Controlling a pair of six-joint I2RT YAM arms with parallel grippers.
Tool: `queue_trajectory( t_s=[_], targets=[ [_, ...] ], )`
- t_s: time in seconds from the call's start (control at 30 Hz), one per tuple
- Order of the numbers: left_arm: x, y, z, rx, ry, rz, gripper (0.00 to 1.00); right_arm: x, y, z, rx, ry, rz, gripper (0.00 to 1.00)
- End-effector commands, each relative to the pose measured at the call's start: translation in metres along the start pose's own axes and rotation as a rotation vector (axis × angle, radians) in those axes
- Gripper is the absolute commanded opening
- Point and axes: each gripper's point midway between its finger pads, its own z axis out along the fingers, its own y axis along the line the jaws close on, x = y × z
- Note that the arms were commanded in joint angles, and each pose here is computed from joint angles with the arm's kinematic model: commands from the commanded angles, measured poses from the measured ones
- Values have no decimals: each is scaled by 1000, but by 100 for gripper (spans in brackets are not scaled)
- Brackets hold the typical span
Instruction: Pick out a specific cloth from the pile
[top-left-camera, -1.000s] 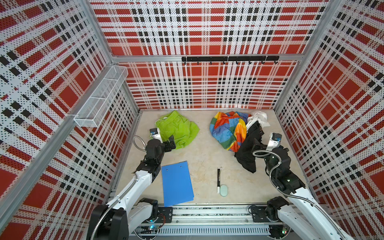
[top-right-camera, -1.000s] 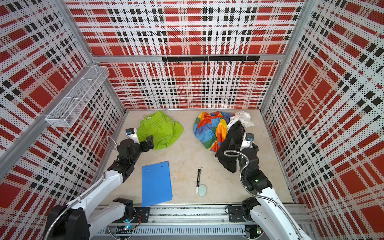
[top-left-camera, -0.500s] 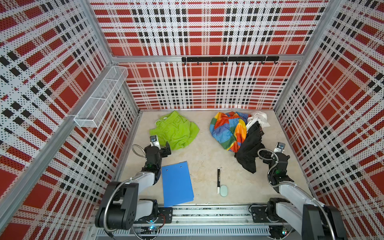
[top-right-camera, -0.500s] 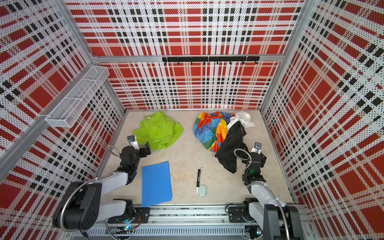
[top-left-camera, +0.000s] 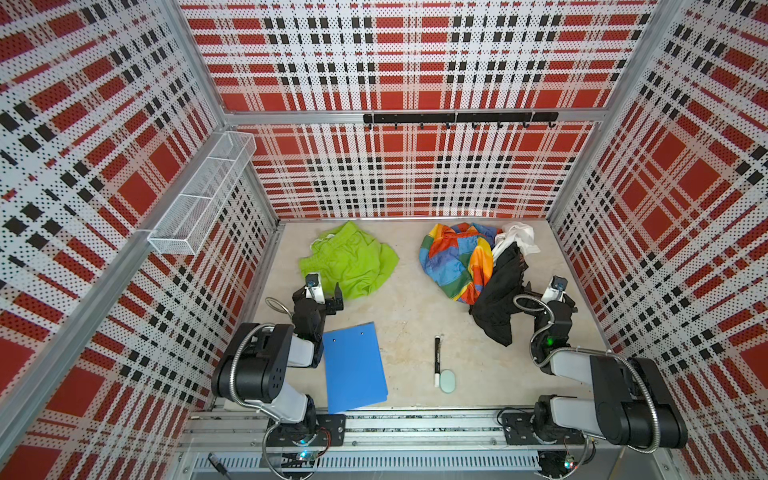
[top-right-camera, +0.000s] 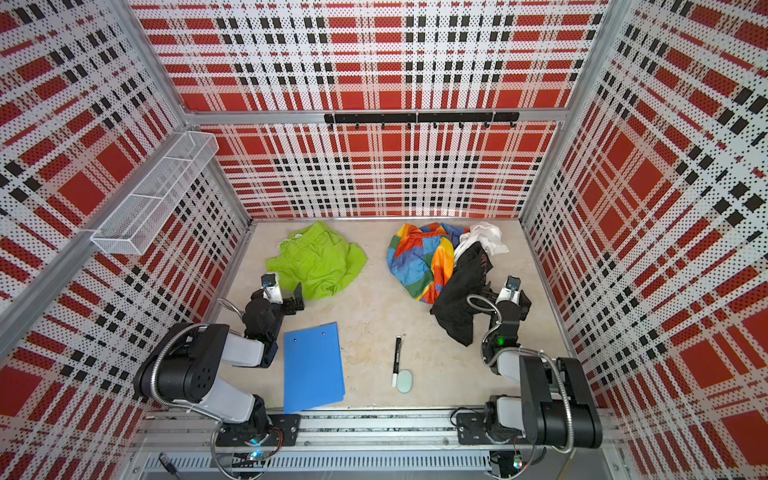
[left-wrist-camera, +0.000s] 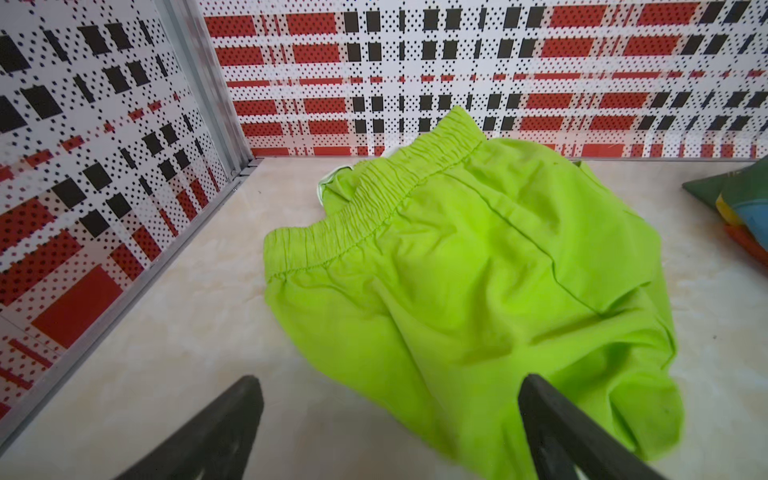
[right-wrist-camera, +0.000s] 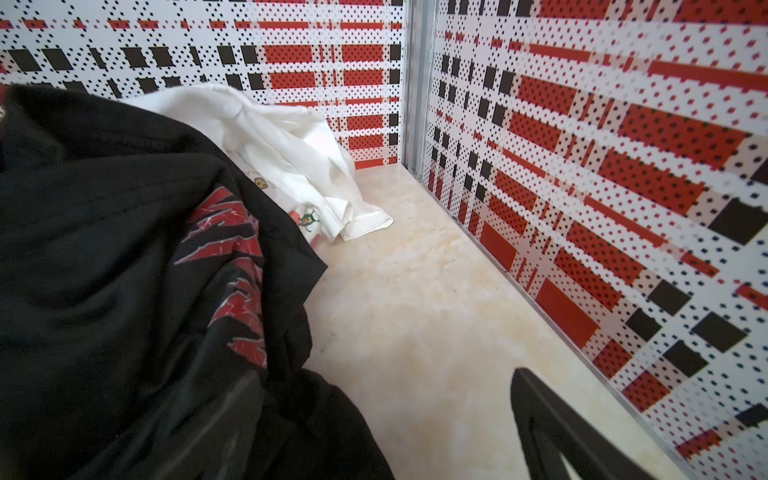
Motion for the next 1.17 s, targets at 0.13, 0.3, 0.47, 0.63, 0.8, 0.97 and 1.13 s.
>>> queue_trajectory(
  t_s=[0.13, 0.3, 0.47, 0.63, 0.8, 0.97, 1.13],
  targets=[
    [-25, 0, 8, 49, -73, -36, 99, -26, 32, 2, -82, -94, -31, 100],
    [-25, 0, 8, 49, -72, -35, 99, -18, 39, -2, -108, -167, -11, 100],
    [-25, 0, 8, 48, -72, -34, 99, -12, 54, 4, -263, -145, -16, 100],
    [-25, 1, 9, 48, -73, -34, 99, -11, 64, 12, -378, -116, -7, 100],
    [-25, 0, 8, 50, -73, -34, 99, -9, 61, 12, -356, -104, -6, 100],
    [-25, 0, 9, 48, -72, -33, 99, -10, 60, 13, -352, -106, -5, 100],
    [-25, 0, 9, 50, -71, -35, 99, -10, 60, 13, -351, -107, -5, 100]
  ],
)
